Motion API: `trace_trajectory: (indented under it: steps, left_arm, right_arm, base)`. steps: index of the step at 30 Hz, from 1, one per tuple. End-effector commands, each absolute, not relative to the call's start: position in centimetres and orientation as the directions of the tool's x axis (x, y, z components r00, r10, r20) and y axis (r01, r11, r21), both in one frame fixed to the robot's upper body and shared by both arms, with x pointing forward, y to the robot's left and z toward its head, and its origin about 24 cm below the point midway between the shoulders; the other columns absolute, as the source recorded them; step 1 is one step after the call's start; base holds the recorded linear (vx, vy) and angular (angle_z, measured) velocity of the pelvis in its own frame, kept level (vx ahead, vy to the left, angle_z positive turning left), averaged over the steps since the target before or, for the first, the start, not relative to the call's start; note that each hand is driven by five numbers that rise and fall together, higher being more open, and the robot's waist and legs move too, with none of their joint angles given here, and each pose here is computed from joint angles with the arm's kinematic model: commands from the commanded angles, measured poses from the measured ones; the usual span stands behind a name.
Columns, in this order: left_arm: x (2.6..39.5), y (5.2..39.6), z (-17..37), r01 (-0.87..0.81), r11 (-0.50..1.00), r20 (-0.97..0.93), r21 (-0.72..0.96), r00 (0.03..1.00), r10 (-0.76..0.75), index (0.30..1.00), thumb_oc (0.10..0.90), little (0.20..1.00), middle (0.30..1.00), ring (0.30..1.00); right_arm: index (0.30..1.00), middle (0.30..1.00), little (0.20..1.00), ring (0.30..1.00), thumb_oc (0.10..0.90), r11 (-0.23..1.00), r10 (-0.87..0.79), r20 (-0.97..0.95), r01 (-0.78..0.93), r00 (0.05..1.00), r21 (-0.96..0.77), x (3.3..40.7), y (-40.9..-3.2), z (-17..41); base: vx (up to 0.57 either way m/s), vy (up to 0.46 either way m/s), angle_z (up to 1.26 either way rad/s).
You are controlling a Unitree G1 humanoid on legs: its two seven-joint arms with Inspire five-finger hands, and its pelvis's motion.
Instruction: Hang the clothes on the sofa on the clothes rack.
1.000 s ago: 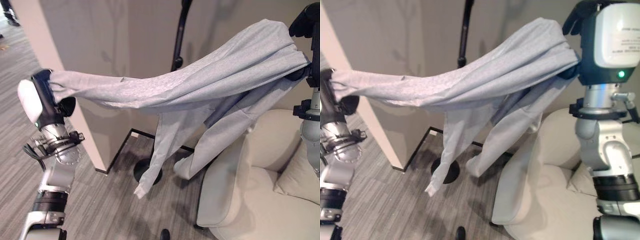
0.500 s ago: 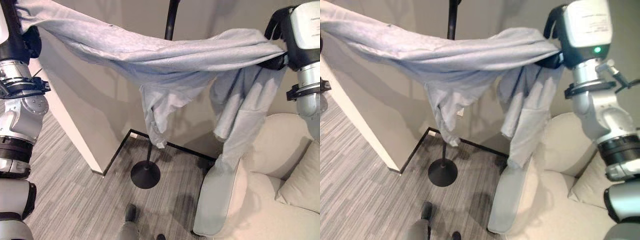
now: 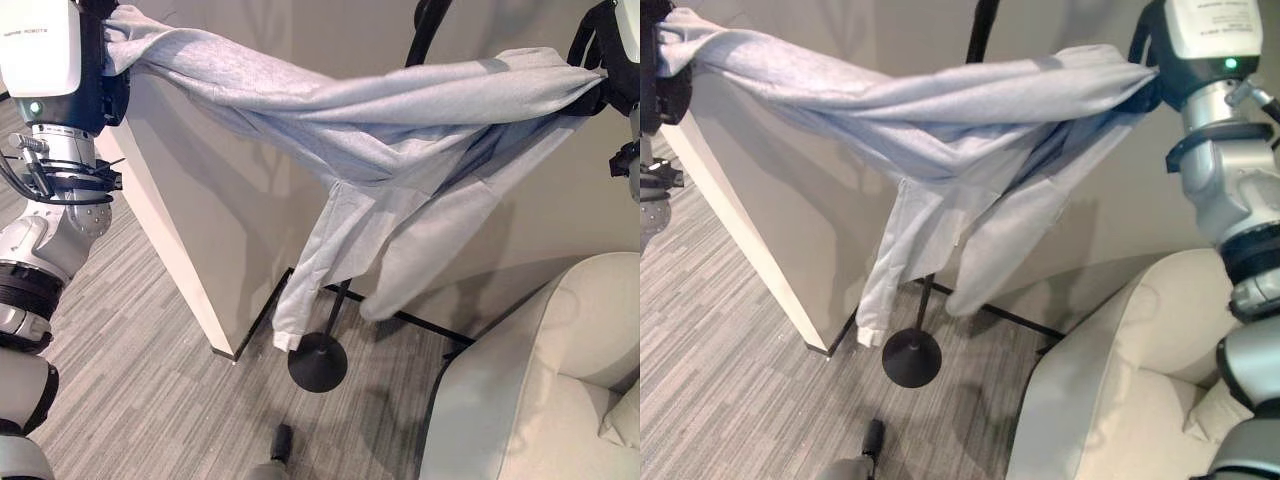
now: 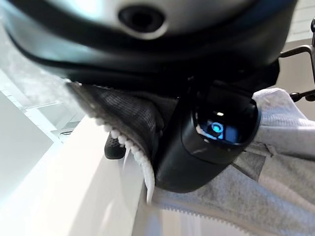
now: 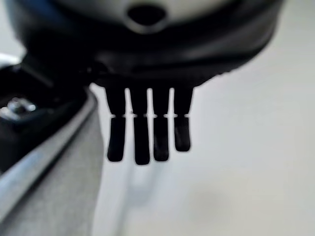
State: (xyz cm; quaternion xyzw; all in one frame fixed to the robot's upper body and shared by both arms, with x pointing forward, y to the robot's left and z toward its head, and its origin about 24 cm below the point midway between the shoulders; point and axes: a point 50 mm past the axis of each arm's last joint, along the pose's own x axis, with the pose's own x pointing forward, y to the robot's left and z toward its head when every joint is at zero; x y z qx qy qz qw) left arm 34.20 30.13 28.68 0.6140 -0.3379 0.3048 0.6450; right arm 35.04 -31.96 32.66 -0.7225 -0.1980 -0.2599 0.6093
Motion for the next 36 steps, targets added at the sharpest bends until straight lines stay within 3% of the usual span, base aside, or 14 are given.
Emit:
trace_trajectory:
  steps: [1,6,7,9,12,18,27,30,31,32,33,34,35,36]
  left_arm:
    - [32.5,37.9,31.8,-0.817,-0.032,0.748,0.576,0.511,0.423,0.3,0.4,0.3,0.3,0.3]
    - [33.5,37.5,26.6,-0.72,0.0,0.65,0.694,0.626,0.431,0.3,0.4,0.3,0.3,0.3]
    - [33.6,37.3,22.6,-0.642,0.017,0.573,0.766,0.696,0.432,0.3,0.4,0.3,0.3,0.3]
    - [33.6,37.0,20.7,-0.605,0.037,0.533,0.796,0.727,0.433,0.3,0.4,0.3,0.3,0.3]
    - [32.9,34.8,11.5,-0.423,0.182,0.305,0.888,0.836,0.455,0.3,0.4,0.3,0.3,0.3]
    - [29.9,30.2,0.9,-0.21,0.425,-0.017,0.881,0.881,0.473,0.3,0.4,0.3,0.3,0.3]
    - [27.1,24.5,-4.3,-0.112,0.627,-0.181,0.771,0.906,0.384,0.3,0.4,0.3,0.3,0.3]
    - [26.8,22.9,-4.7,-0.125,0.698,-0.2,0.705,0.909,0.365,0.3,0.4,0.3,0.3,0.3]
    - [26.8,22.9,-4.7,-0.125,0.697,-0.2,0.706,0.909,0.365,0.3,0.4,0.3,0.3,0.3]
    - [26.8,22.0,-4.6,-0.145,0.741,-0.199,0.655,0.914,0.354,0.3,0.4,0.3,0.3,0.3]
    - [26.8,21.6,-4.6,-0.138,0.754,-0.2,0.642,0.919,0.339,0.3,0.4,0.3,0.3,0.3]
    - [26.7,21.2,-4.7,-0.133,0.763,-0.202,0.632,0.923,0.328,0.3,0.4,0.3,0.3,0.3]
    - [26.5,20.9,-4.9,-0.129,0.776,-0.211,0.618,0.923,0.322,0.3,0.4,0.3,0.3,0.3]
    - [26.1,20.6,-5.2,-0.118,0.79,-0.228,0.602,0.923,0.311,0.3,0.4,0.3,0.3,0.3]
  right_arm:
    - [0.3,0.3,0.3,0.3,0.4,-0.143,-0.169,0.728,0.714,0.664,-0.685,33.4,-34.0,36.6]
    - [0.3,0.3,0.3,0.3,0.4,-0.1,-0.191,0.663,0.657,0.724,-0.747,34.1,-34.4,33.2]
    - [0.3,0.3,0.3,0.3,0.4,-0.071,-0.183,0.624,0.622,0.76,-0.779,34.3,-34.3,31.0]
    - [0.3,0.3,0.3,0.3,0.4,-0.057,-0.174,0.612,0.612,0.772,-0.789,34.3,-34.1,30.1]
    - [0.3,0.3,0.3,0.3,0.4,0.013,-0.121,0.543,0.548,0.831,-0.836,34.7,-32.7,26.1]
    - [0.3,0.3,0.3,0.3,0.4,0.128,0.041,0.529,0.521,0.847,-0.844,35.1,-28.1,23.8]
    - [0.3,0.3,0.3,0.3,0.4,0.362,0.142,0.522,0.446,0.841,-0.819,34.3,-23.5,20.4]
    - [0.3,0.3,0.3,0.3,0.4,0.519,0.161,0.537,0.391,0.828,-0.76,33.5,-21.3,19.2]
    - [0.3,0.3,0.3,0.3,0.4,0.519,0.161,0.536,0.391,0.828,-0.76,33.5,-21.3,19.2]
    - [0.3,0.3,0.3,0.3,0.4,0.647,0.165,0.528,0.312,0.833,-0.696,32.9,-19.8,17.9]
    - [0.382,0.382,0.382,0.382,0.455,0.7,0.16,0.516,0.272,0.842,-0.66,32.7,-19.4,17.1]
    - [0.535,0.535,0.535,0.535,0.557,0.755,0.156,0.502,0.224,0.851,-0.616,32.4,-18.8,16.2]
    - [0.841,0.841,0.841,0.841,0.761,0.787,0.169,0.473,0.171,0.865,-0.593,32.1,-18.2,15.3]
    - [0.9,0.9,0.9,0.9,0.8,0.823,0.199,0.413,0.077,0.889,-0.563,31.6,-17.5,13.5]
  base:
    - [0.04,0.027,-0.02]
    - [0.02,0.017,-0.01]
    - [0.0,0.0,0.0]
    - [0.0,0.0,0.0]
    - [0.0,0.003,0.01]
    - [0.0,-0.003,-0.1]
    - [0.0,-0.016,-0.08]
    - [0.0,-0.003,0.01]
    - [0.0,0.0,0.0]
    - [-0.01,-0.01,0.06]
    - [0.0,0.0,0.0]
    - [0.0,0.0,0.0]
    - [0.0,-0.019,0.03]
    - [0.0,-0.014,0.05]
